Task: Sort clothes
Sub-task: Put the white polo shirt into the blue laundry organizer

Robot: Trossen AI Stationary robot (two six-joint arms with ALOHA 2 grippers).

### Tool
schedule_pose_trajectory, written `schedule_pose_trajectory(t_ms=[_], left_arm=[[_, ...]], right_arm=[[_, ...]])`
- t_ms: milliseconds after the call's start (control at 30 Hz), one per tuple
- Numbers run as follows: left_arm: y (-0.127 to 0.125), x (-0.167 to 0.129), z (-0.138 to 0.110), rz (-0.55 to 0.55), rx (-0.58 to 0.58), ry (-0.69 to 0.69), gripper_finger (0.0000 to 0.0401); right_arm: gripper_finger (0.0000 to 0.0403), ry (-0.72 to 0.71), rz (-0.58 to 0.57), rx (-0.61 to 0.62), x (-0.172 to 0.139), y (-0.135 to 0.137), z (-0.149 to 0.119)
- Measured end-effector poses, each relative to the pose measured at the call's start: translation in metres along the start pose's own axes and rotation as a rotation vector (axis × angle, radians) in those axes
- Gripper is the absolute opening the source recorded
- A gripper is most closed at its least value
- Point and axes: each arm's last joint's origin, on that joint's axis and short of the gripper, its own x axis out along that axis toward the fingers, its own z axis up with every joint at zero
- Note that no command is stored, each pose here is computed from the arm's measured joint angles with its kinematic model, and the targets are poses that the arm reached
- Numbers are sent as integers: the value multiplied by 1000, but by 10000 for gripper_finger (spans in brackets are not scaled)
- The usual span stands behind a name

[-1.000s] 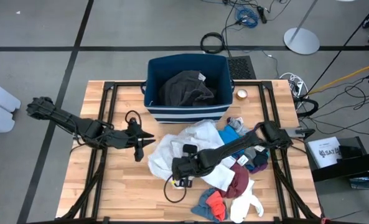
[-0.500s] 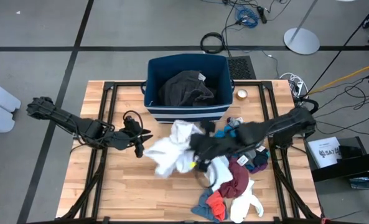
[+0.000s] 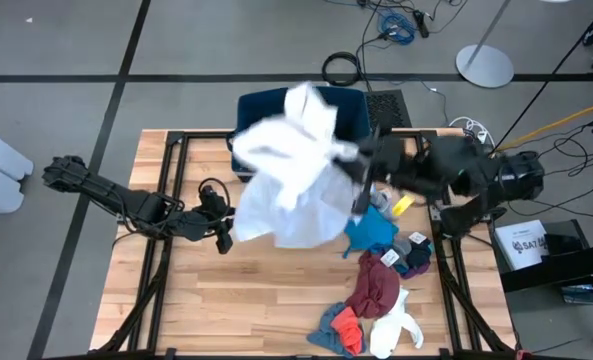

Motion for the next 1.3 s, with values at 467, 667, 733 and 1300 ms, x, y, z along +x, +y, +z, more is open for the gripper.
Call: schedule_pose_trajectory(t_ms=[467, 667, 733, 1300], left_arm=[[0, 0, 0, 0, 27, 0, 107], [0, 0, 0, 0, 45, 0, 107], [0, 0, 0, 1, 45, 0, 107], [4, 2, 2, 31, 43, -7, 107]], right_arm=[[36, -426, -231, -40, 17, -91, 29], [36, -549, -318, -14, 28, -123, 27], [36, -597, -339, -4, 28, -133, 28], [36, -508, -378, 89, 88, -190, -29]])
